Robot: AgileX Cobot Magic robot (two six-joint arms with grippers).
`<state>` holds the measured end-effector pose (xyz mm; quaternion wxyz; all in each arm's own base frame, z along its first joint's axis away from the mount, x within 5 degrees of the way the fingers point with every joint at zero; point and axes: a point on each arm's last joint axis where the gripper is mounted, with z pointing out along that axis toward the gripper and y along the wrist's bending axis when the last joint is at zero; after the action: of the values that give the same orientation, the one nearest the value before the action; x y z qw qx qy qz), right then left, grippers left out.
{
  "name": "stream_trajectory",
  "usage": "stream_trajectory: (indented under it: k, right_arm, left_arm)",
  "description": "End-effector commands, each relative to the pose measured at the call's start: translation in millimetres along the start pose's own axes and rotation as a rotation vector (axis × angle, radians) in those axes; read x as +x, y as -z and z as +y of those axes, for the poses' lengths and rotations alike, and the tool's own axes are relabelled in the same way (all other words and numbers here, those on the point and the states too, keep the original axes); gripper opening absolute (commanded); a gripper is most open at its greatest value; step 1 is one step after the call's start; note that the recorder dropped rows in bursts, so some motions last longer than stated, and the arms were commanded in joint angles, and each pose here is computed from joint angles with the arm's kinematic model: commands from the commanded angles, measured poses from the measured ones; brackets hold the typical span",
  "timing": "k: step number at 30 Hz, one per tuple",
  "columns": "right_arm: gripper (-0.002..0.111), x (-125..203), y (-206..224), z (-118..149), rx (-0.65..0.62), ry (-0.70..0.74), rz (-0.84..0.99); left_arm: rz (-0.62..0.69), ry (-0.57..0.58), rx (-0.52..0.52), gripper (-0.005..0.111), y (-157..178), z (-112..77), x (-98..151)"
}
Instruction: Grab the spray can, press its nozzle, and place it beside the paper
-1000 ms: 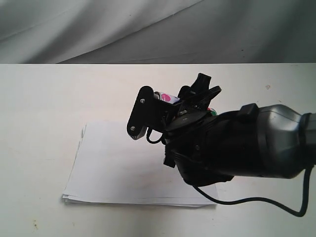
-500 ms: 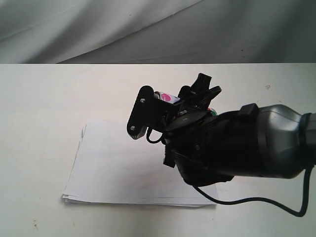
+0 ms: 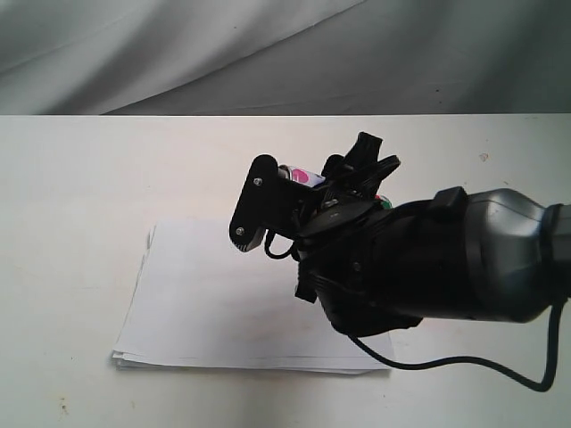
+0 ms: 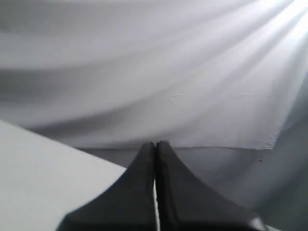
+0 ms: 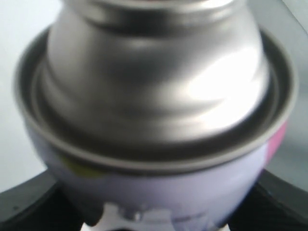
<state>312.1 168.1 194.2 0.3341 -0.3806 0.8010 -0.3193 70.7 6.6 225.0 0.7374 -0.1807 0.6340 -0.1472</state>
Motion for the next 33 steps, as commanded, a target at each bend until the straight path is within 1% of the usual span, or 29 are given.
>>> stream_trajectory:
  k: [1, 2, 4, 6, 7, 10, 14, 16, 19, 21, 23, 24, 25, 27, 29, 31, 32, 33]
  right_arm:
    - [0.0, -3.5, 3.5, -6.7, 0.037, 0.007, -0.019]
    - [0.0, -3.5, 3.5, -6.7, 0.037, 0.007, -0.019]
    - [0.0, -3.8, 3.5, -6.5, 0.034, 0.007, -0.022]
    - [0.0, -4.1, 3.5, -6.3, 0.032, 0.009, -0.026]
    - [0.0, -4.2, 3.5, -6.4, 0.033, 0.01, -0.027]
    - [0.0, -4.2, 3.5, -6.4, 0.033, 0.01, -0.027]
    - [0.0, -4.2, 3.5, -6.4, 0.033, 0.01, -0.027]
    - [0.0, -4.1, 3.5, -6.3, 0.032, 0.009, -0.026]
    - [0.0, -4.1, 3.5, -6.3, 0.032, 0.009, -0.026]
    - [0.0, -4.1, 3.5, -6.3, 0.032, 0.009, -0.026]
    - [0.0, -4.0, 3.5, -6.4, 0.033, 0.009, -0.025]
    - [0.0, -3.9, 3.5, -6.6, 0.035, 0.009, -0.023]
    - [0.0, -3.9, 3.5, -6.6, 0.035, 0.009, -0.023]
    - [0.0, -3.5, 3.5, -6.8, 0.037, 0.007, -0.019]
    - [0.0, -3.3, 3.5, -6.9, 0.039, 0.007, -0.017]
    - [0.0, -3.2, 3.5, -7.1, 0.04, 0.007, -0.016]
    - [0.0, -3.2, 3.5, -7.1, 0.04, 0.007, -0.016]
    - [0.0, -3.1, 3.5, -7.0, 0.039, 0.006, -0.015]
  left_arm:
    - [0.251, 0.095, -0.061, 0.0, 0.0, -6.0, 2.2]
    - [0.313, 0.083, -0.08, 0.0, -0.3, -8.3, 0.4]
    - [0.39, 0.081, -0.105, 0.0, -4.8, -13.9, -7.0]
    - [0.436, 0.075, -0.121, 0.0, -13.2, -19.5, -15.8]
    - [0.458, 0.051, -0.124, 0.0, -19.5, -22.8, -21.1]
    - [0.506, -0.017, -0.113, 0.0, -42.2, -33.7, -37.3]
    - [0.544, -0.105, -0.049, 0.0, -83.1, -52.8, -60.7]
    - [0.579, -0.149, 0.011, 0.0, -102.4, -64.0, -69.9]
    - [0.685, -0.202, 0.121, 0.0, -133.9, -81.5, -78.1]
    - [0.771, -0.215, 0.206, 0.0, -153.9, -92.4, -83.3]
    - [0.854, -0.201, 0.299, 0.0, -175.0, -98.2, -85.0]
    - [0.894, -0.181, 0.343, 0.0, -186.7, -98.1, -83.3]
    - [0.904, -0.17, 0.385, 0.0, -194.5, -97.6, -84.5]
    - [0.928, -0.18, 0.505, 0.0, -209.5, -95.3, -84.8]
    - [0.927, -0.204, 0.635, 0.0, -217.5, -92.5, -82.3]
    - [0.923, -0.203, 0.766, 0.0, -220.4, -89.8, -78.1]
    - [0.913, -0.203, 0.804, 0.0, -223.4, -87.9, -74.5]
    - [0.909, -0.203, 0.817, 0.0, -226.6, -85.5, -70.0]
